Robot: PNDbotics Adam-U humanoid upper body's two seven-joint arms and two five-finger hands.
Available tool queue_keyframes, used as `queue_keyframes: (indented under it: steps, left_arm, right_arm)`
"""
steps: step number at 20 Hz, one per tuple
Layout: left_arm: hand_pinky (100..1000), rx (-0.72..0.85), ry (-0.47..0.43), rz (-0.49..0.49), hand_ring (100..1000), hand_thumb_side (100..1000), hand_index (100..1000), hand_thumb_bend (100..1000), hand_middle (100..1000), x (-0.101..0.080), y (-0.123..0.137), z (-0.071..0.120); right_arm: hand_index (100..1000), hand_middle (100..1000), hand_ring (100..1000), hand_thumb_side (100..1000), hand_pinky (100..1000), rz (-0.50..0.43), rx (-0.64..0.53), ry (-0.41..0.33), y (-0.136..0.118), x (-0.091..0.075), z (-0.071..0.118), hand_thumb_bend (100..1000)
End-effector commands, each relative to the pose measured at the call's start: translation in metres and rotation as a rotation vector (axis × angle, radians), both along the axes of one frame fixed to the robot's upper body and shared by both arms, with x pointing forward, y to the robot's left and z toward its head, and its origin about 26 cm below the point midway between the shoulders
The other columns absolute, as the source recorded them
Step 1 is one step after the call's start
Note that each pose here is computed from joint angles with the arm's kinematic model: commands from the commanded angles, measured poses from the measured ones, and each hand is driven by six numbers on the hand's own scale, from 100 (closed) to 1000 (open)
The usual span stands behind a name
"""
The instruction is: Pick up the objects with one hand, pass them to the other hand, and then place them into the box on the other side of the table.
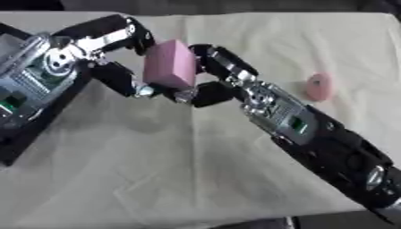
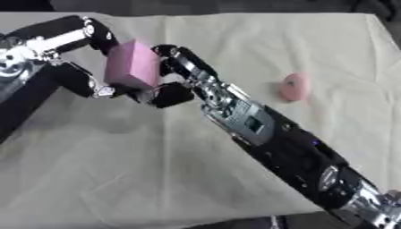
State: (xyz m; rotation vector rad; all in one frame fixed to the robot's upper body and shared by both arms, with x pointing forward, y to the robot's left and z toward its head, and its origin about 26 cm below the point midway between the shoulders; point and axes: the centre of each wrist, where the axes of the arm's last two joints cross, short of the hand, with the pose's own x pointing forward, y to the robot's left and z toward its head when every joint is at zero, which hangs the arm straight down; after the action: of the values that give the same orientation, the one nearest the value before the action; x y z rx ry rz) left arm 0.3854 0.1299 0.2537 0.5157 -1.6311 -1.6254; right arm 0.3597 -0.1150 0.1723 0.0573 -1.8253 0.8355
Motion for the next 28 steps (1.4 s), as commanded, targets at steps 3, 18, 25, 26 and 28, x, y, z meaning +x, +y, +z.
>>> queue_keyframes:
  steps: [3,18,25,26,28]
  left_arm:
    - [780,-0.016,-0.035,0.021,666,209,431,235,580,0.0,0.004,0.012]
    - [766,-0.02,-0.021,0.071,645,157,400,239,543,0.001,0.013,0.009]
    - [765,-0.013,-0.012,0.093,645,153,398,238,540,0.001,0.022,0.007]
    - [765,-0.013,-0.009,0.096,644,154,397,237,539,0.001,0.023,0.007]
    - [765,-0.013,-0.005,0.1,644,154,396,236,538,0.001,0.025,0.006]
  right_arm:
    - [714,761,686,141,800,0.02,-0.016,-0.052,-0.002,-0.002,0.011,530]
    - [831,818,739,374,818,-0.032,-0.03,-0.076,-0.007,-0.001,0.009,503]
    - [848,832,751,447,824,-0.038,-0.033,-0.084,-0.01,-0.001,0.01,562]
    - [848,832,752,454,824,-0.038,-0.035,-0.089,-0.01,-0.001,0.01,573]
    - [851,835,755,453,825,-0.04,-0.041,-0.098,-0.011,-0.001,0.01,580]
